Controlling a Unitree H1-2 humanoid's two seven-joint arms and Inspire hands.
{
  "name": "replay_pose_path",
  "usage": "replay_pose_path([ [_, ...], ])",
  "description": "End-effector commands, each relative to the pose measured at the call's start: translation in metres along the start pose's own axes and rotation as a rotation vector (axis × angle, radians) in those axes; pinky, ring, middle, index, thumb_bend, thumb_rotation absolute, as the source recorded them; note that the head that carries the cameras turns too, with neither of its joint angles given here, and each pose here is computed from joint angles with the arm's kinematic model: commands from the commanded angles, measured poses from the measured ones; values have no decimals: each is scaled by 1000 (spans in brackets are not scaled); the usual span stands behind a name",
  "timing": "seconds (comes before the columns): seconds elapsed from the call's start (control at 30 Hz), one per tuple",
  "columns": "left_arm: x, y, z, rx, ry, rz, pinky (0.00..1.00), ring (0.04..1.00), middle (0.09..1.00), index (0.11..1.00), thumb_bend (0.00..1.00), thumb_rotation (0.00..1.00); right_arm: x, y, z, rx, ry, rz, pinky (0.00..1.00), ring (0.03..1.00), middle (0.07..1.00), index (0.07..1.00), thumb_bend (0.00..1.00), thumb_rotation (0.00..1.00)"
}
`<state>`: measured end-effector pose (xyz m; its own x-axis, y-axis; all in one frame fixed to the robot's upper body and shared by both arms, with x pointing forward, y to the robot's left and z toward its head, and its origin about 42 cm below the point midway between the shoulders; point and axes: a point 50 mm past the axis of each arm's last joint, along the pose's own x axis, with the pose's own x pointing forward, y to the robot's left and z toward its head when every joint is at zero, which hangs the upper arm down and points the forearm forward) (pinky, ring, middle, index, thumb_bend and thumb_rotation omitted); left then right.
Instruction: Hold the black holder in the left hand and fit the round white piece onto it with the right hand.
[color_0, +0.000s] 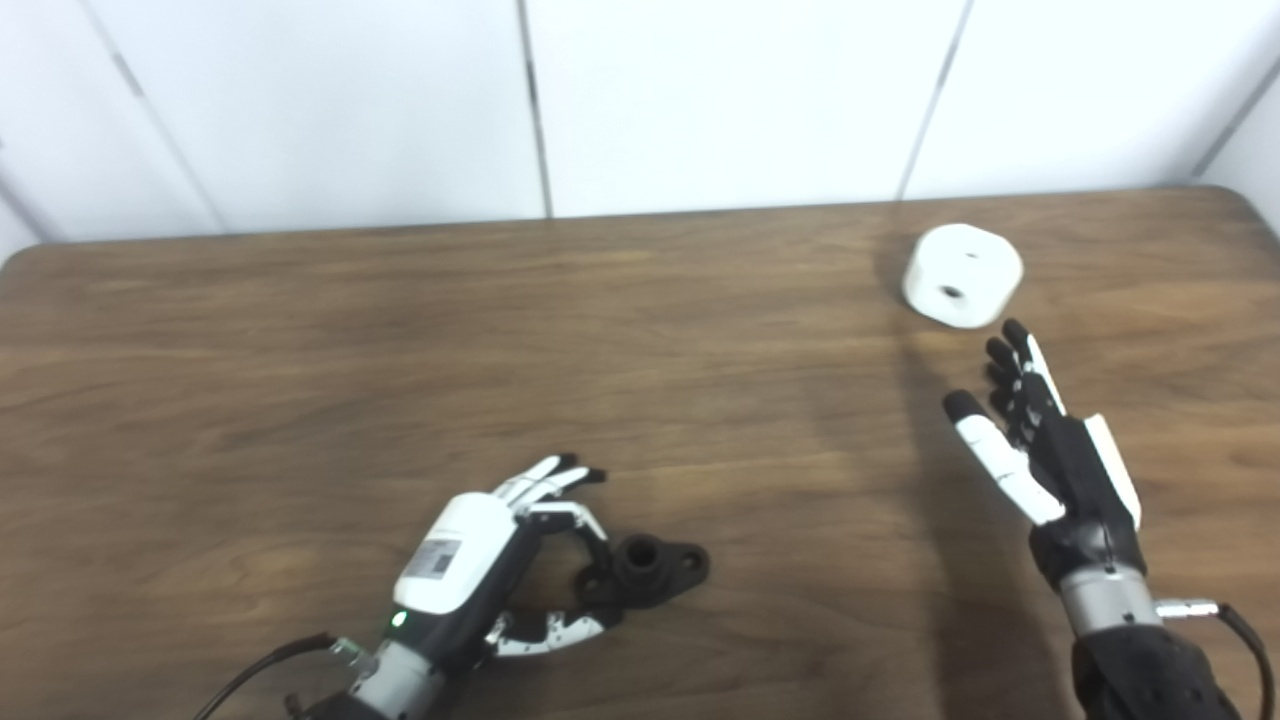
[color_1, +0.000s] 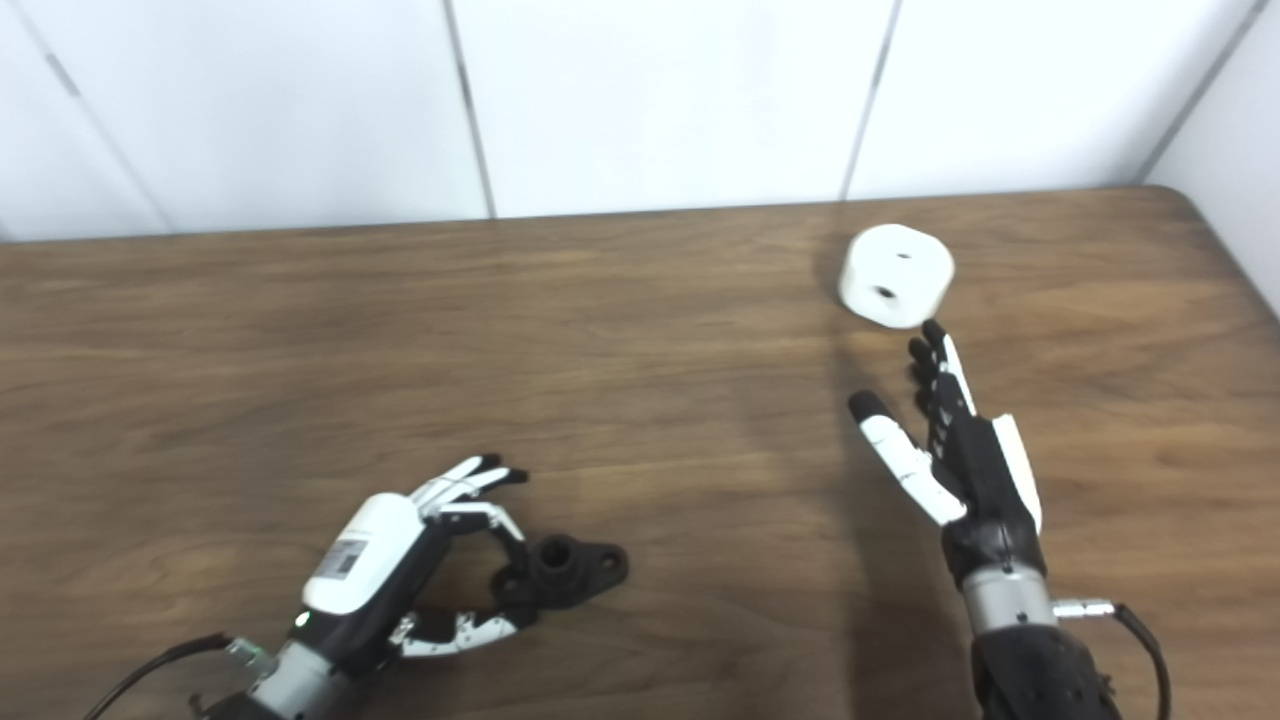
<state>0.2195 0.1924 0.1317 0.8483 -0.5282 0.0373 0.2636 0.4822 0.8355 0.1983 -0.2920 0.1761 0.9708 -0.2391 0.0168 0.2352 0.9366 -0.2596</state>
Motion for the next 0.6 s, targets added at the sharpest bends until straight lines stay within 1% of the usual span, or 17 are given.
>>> replay_pose_path([
  [0.0,-5,-4,-11,37,39,-54,888,934,867,492,507,62,-4,-16,10,-67,-25,-63,1000,1000,995,1000,599,514],
  [0.03,-5,-3,-12,39,40,-57,894,935,870,492,506,62,0,-20,13,-101,-26,-77,1000,1000,992,1000,637,520],
  [0.1,-6,-2,-15,43,43,-61,894,934,870,492,506,61,9,-27,18,-169,-32,-96,1000,1000,989,1000,644,527],
  [0.2,-8,-1,-18,48,40,-62,888,930,869,491,508,59,24,-36,28,-287,-58,-115,1000,998,990,1000,666,509],
  [0.27,-9,1,-19,48,39,-63,881,928,868,491,508,59,35,-41,36,-352,-88,-140,991,989,989,994,723,464],
  [0.3,-10,2,-20,45,37,-63,885,926,866,491,508,59,40,-42,40,-386,-107,-153,906,954,975,986,761,440],
  [0.33,-11,2,-21,41,35,-62,887,924,863,491,508,59,44,-44,43,-411,-120,-161,858,933,965,983,787,434],
  [0.4,-12,2,-23,33,34,-61,890,918,857,491,509,57,52,-46,50,-459,-145,-166,819,924,970,991,813,417],
  [0.47,-13,2,-24,30,37,-62,892,915,853,491,509,56,60,-49,56,-499,-163,-168,839,939,984,999,819,370],
  [0.57,-14,3,-26,32,41,-66,892,912,850,491,509,58,75,-53,63,-547,-178,-170,909,976,998,1000,829,336],
])
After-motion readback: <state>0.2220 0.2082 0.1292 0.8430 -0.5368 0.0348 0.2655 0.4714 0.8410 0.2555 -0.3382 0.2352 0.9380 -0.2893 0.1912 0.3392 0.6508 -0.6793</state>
